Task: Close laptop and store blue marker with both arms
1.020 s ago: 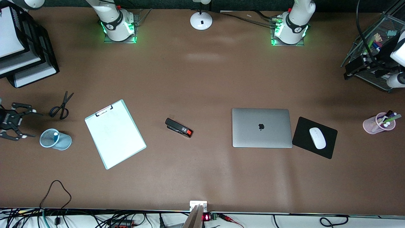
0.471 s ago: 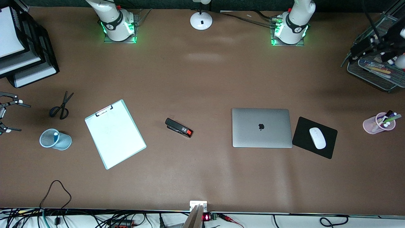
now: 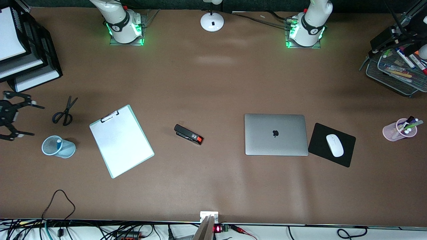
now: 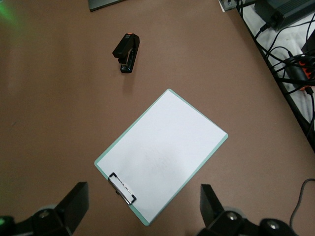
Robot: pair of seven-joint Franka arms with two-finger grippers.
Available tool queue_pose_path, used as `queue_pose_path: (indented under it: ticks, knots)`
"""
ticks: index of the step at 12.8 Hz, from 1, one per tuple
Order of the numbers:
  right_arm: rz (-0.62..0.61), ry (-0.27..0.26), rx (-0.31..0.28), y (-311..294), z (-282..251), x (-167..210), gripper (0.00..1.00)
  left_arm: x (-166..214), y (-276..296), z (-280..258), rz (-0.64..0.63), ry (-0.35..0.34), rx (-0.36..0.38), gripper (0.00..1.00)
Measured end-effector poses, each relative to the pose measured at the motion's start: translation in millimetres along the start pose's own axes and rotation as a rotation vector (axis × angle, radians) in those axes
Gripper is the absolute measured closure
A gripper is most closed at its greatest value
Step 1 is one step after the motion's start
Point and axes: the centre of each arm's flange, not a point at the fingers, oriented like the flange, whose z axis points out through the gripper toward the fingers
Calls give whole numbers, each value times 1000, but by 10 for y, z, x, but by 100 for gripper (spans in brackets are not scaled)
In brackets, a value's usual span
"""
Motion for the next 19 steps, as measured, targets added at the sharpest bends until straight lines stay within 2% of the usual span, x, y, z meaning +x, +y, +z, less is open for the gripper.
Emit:
queue_pose_path:
  ticks: [2,5,7,10,13,14,16,17,19]
  knots:
    - [118,-77,-43,-40,52,303,0,-46,-76,80,14,11,-2,0]
    - [329,-184,-163,-239,-118,726,0,-196,-197,192,30,17,-15,0]
    - [497,-197,-198,-432,-189,926,0,-251,-166,234,57,15,-13,0]
    - [729,-219,-201,-598,-114,864,0,-241,-128,305,69,22,-13,0]
    - [1046,-334,-209,-846,-38,843,0,-199,-119,364,72,48,-15,0]
    - [1130,-382,-242,-916,-53,845,0,-197,-120,376,72,52,-15,0]
    - [1199,-461,-323,-1001,-147,803,0,-173,-128,442,71,56,-16,0]
    - [1211,-470,-349,-1026,-222,773,0,-160,-127,488,72,52,-15,0]
    - [1239,-456,-375,-1054,-409,652,0,-162,-119,555,75,42,-14,0]
